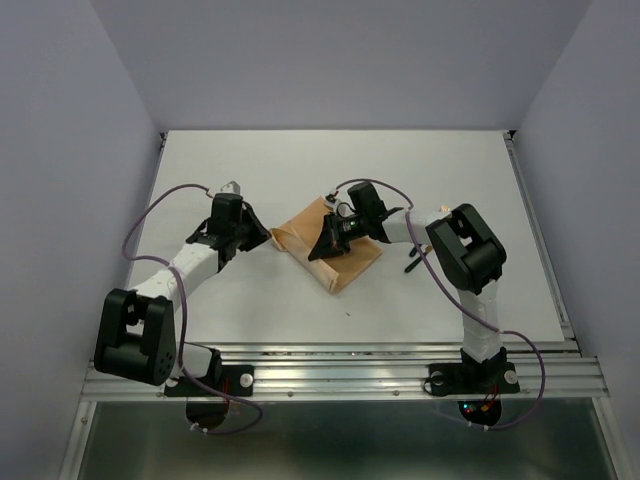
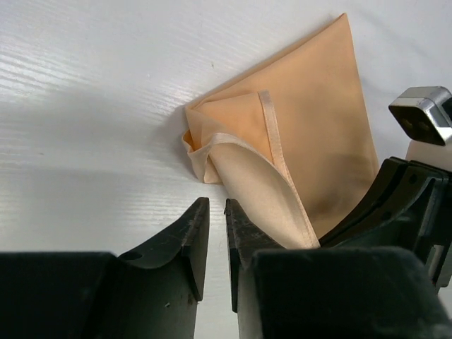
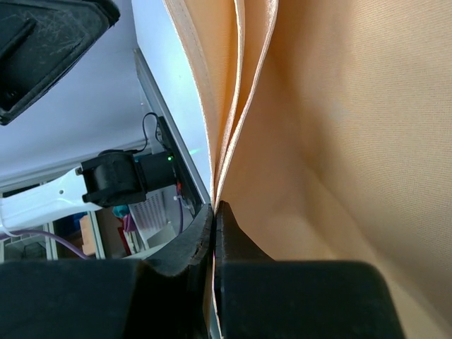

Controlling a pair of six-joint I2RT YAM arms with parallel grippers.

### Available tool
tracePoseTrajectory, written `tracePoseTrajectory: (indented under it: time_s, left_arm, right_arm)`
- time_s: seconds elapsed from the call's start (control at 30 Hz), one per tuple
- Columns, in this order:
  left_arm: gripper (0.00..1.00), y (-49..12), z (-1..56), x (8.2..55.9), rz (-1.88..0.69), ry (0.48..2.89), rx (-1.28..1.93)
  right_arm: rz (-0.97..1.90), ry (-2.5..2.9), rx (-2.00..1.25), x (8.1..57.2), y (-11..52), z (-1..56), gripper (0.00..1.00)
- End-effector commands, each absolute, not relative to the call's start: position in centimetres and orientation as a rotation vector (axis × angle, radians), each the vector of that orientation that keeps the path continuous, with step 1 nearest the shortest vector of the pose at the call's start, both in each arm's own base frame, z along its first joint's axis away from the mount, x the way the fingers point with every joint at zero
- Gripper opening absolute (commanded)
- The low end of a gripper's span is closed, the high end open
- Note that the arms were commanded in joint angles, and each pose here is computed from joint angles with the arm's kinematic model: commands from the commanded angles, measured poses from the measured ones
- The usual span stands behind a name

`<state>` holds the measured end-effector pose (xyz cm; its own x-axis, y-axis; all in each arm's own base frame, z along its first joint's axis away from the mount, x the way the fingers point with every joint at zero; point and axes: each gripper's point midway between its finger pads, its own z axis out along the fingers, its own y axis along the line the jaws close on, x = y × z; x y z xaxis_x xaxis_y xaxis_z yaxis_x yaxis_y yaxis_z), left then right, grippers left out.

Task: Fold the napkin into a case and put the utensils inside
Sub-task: Fold the lower triangle-folded napkin at the center of the board.

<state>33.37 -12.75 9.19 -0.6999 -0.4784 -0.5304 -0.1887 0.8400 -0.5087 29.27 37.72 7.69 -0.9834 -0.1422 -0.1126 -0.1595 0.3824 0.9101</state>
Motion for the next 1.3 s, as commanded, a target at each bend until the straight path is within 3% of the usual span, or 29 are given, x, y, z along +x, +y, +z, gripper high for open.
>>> tracePoseTrajectory:
  time_s: [0.0,0.07,0.33,1.27]
  left_arm:
    - [0.28,-12.4,8.5,34.1,-0.53,2.318,-0.532]
    - [0.34,-12.8,7.5,34.1,-0.544,2.34,-0.545]
    - [0.36,-13.5,6.2,34.6,-0.572,2.374,-0.525]
    - [0.27,-15.3,6.2,36.6,-0.653,2.368,-0.451]
  right_arm:
    - [1.759,2.551,-0.309,29.5,37.8,8.1,0.01]
    - [1.756,2.548,-0.309,29.6,37.8,8.2,0.01]
    - [1.755,2.55,-0.309,29.4,37.7,8.1,0.01]
    - [1.765,2.553,-0.309,29.2,37.6,7.9,0.01]
